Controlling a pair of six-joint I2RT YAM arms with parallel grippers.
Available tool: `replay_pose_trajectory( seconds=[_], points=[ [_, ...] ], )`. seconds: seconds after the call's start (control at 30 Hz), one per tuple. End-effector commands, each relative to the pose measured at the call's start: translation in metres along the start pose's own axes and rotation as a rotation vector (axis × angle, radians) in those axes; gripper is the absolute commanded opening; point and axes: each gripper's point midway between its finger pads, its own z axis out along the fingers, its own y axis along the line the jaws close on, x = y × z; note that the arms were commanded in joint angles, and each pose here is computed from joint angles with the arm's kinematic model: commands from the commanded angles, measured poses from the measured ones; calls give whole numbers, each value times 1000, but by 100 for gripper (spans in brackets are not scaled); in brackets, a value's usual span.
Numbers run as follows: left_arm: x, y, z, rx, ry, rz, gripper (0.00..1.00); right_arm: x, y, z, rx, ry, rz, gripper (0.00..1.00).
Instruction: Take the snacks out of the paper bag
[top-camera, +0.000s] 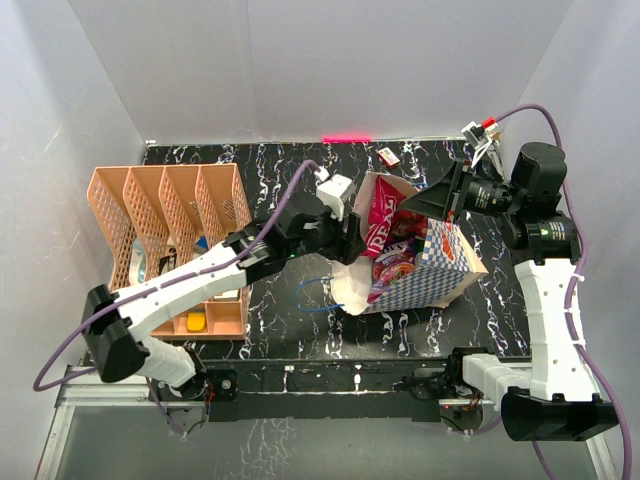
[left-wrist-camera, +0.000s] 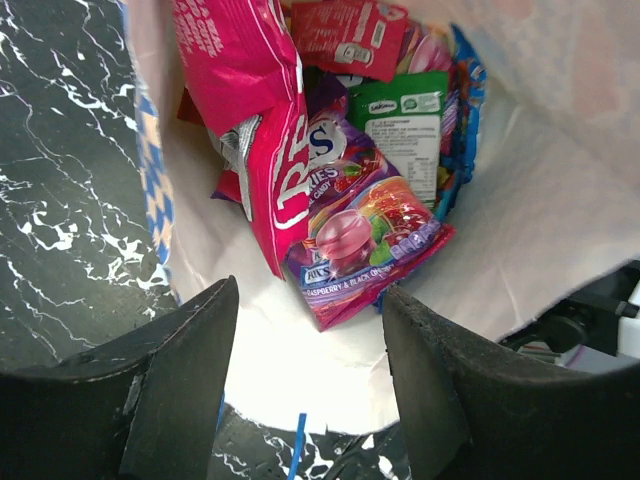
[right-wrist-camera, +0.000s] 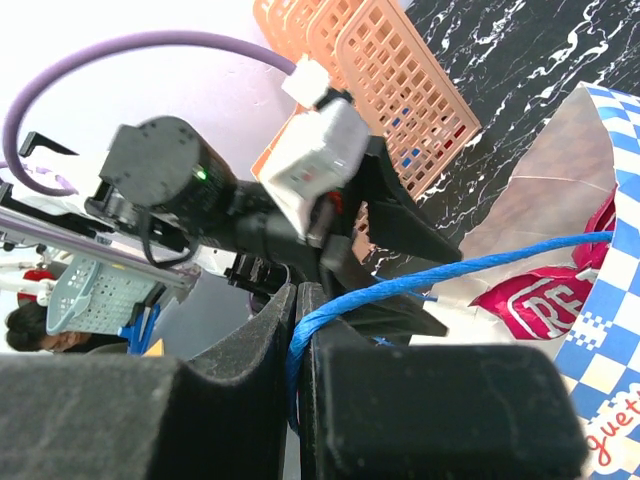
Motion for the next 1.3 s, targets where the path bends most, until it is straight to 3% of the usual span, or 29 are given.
replay_pose_trajectory(
  seconds=[0.0, 0.27, 0.67, 0.77, 0.83, 0.87, 0.93, 1.1, 1.27],
  points=[
    [-27, 8, 19, -107, -77, 68, 64, -12, 18, -5, -8, -30, -70, 8],
    [-29, 28, 69, -228, -59, 159, 70, -13, 21, -9, 31, -24, -84, 8],
    [-35, 11, 104, -159, -78, 136, 68, -12, 10, -18, 160, -73, -110, 8],
    [-37, 8, 106, -148, -77, 138, 55, -14, 8, -21, 199, -95, -118, 8],
    [-42, 4, 100, -126, -84, 142, 38, -16, 5, -25, 247, -122, -125, 8],
    [-44, 1, 95, -115, -90, 143, 24, -17, 2, -27, 269, -133, -127, 8],
    [-51, -2, 82, -101, -106, 151, 13, -18, -1, -30, 300, -152, -135, 8],
    [-70, -16, 35, -32, -147, 153, 0, -17, -12, -36, 376, -185, -140, 8],
    [-92, -43, -24, 97, -204, 131, 0, -9, -27, -43, 451, -198, -153, 8]
  ],
)
